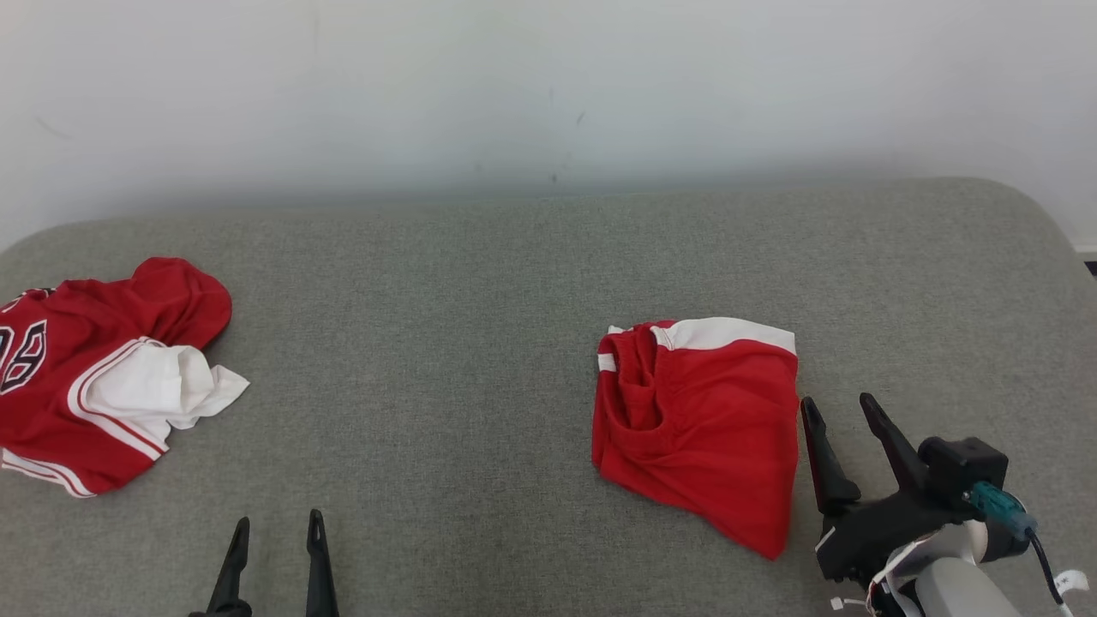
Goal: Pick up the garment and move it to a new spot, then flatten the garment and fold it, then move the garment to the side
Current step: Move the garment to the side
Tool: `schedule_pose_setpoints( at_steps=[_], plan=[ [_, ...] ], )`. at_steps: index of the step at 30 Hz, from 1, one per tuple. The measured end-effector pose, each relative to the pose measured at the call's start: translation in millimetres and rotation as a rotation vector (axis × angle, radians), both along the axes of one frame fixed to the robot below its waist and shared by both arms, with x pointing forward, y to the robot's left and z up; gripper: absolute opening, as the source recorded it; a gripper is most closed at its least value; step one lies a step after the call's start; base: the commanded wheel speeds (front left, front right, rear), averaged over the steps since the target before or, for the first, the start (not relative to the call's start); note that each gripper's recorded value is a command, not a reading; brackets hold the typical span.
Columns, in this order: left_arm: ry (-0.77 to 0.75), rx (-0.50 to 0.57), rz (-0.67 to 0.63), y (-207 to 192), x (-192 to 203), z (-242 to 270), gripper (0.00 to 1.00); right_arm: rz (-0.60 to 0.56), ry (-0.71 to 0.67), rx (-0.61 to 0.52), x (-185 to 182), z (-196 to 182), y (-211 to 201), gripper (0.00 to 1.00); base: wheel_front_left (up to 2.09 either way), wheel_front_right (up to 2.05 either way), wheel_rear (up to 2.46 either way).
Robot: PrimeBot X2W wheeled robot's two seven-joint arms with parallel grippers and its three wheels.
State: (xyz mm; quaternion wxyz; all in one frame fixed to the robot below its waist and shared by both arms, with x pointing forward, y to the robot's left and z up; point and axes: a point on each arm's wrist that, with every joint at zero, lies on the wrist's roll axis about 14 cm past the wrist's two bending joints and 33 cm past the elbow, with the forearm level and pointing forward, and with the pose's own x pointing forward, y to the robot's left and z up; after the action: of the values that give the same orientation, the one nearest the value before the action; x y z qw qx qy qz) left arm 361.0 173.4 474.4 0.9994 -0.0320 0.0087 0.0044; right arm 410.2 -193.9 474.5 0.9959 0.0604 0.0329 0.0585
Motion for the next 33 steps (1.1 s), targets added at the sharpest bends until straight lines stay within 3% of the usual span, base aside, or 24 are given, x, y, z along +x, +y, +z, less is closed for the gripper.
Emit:
schedule_pose_setpoints(
  at_steps=[12, 24, 25, 26, 27, 33],
  plan=[
    [0.016, 0.000, 0.027, 7.1, 5.4, -5.2, 1.00, 0.011, 0.264, 0.013, 38.9, -45.7, 5.1, 1.00, 0.00, 0.00, 0.00],
    [0.029, 0.002, 0.038, 9.8, 9.7, -9.7, 1.00, 0.018, 0.441, 0.088, 33.8, -82.6, 22.2, 1.00, 0.00, 0.00, 0.00],
    [0.026, 0.002, 0.036, 9.4, 11.4, -8.9, 1.00, 0.016, 0.450, 0.095, 34.1, -83.7, 22.3, 0.49, 0.00, 0.00, 0.00],
    [0.025, 0.001, 0.035, 9.1, 12.3, -8.7, 1.00, 0.016, 0.454, 0.098, 34.3, -84.5, 22.7, 0.31, 0.00, 0.00, 0.00],
    [0.027, 0.001, 0.034, 8.8, 12.6, -9.2, 1.00, 0.016, 0.457, 0.100, 34.5, -85.1, 22.6, 0.00, 0.00, 0.00, 0.00],
    [0.030, 0.000, 0.032, 8.4, 14.1, -10.4, 1.00, 0.028, 0.451, 0.065, 41.0, -81.4, 16.8, 0.00, 0.00, 0.00, 0.00]
  ],
)
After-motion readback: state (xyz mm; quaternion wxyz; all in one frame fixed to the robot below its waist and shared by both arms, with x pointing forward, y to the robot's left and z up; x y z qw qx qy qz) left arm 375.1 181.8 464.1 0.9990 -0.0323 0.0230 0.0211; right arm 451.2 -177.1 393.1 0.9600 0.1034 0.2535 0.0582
